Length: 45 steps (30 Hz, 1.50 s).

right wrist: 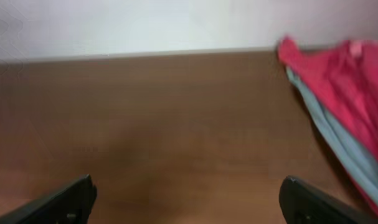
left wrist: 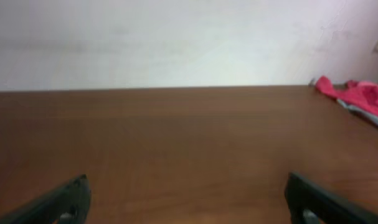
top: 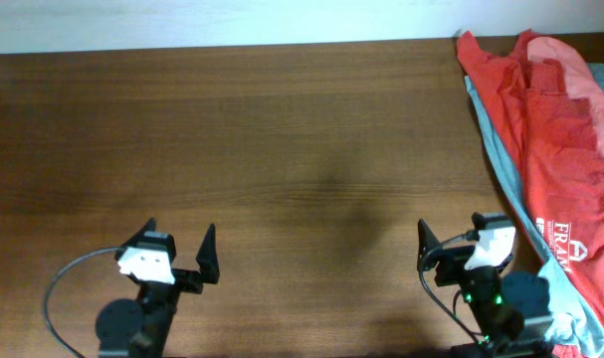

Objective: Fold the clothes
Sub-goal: 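Reach the right gripper into the clothes pile and grasp the orange t-shirt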

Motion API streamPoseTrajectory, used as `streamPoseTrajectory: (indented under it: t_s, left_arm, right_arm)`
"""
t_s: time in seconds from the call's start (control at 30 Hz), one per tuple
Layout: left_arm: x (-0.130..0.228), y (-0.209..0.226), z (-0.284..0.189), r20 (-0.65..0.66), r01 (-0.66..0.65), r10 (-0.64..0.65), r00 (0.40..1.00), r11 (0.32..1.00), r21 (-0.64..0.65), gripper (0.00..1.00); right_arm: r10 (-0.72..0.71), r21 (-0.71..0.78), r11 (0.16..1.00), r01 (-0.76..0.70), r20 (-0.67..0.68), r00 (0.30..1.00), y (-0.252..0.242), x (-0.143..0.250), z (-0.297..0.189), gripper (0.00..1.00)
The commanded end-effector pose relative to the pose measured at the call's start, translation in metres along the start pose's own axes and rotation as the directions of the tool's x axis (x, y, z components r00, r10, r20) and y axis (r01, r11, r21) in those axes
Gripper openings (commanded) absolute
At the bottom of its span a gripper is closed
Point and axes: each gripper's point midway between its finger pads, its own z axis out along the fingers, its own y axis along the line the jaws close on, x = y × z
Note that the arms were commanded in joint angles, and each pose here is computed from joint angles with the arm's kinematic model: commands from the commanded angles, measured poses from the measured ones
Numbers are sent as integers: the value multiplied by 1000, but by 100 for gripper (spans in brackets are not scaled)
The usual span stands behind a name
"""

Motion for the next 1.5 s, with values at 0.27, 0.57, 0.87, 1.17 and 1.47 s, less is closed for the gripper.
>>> streamPoseTrajectory:
  t_s: [0.27, 0.57, 0.87, 1.17, 1.47]
  left_arm:
    - [-37, -3, 25, -331, 55, -57, 942, 998, -15, 99]
    - [-64, -4, 33, -405, 63, -68, 912, 998, -26, 99]
    - [-62, -2, 36, -413, 63, -69, 908, 998, -30, 99]
    - [-52, -1, 44, -450, 67, -76, 890, 997, -35, 99]
    - [-43, 1, 53, -481, 70, -81, 873, 997, -40, 99]
  right_arm:
    - [-51, 19, 998, 61, -350, 935, 1, -52, 29, 99]
    - [95, 301, 952, 48, -443, 892, -111, -97, 68, 99]
    - [409, 668, 735, -119, -297, 863, -308, -70, 43, 99]
    - [524, 744, 645, -175, -265, 810, -384, -9, 40, 89]
    - [542, 710, 686, -160, -352, 763, -399, 44, 69, 81]
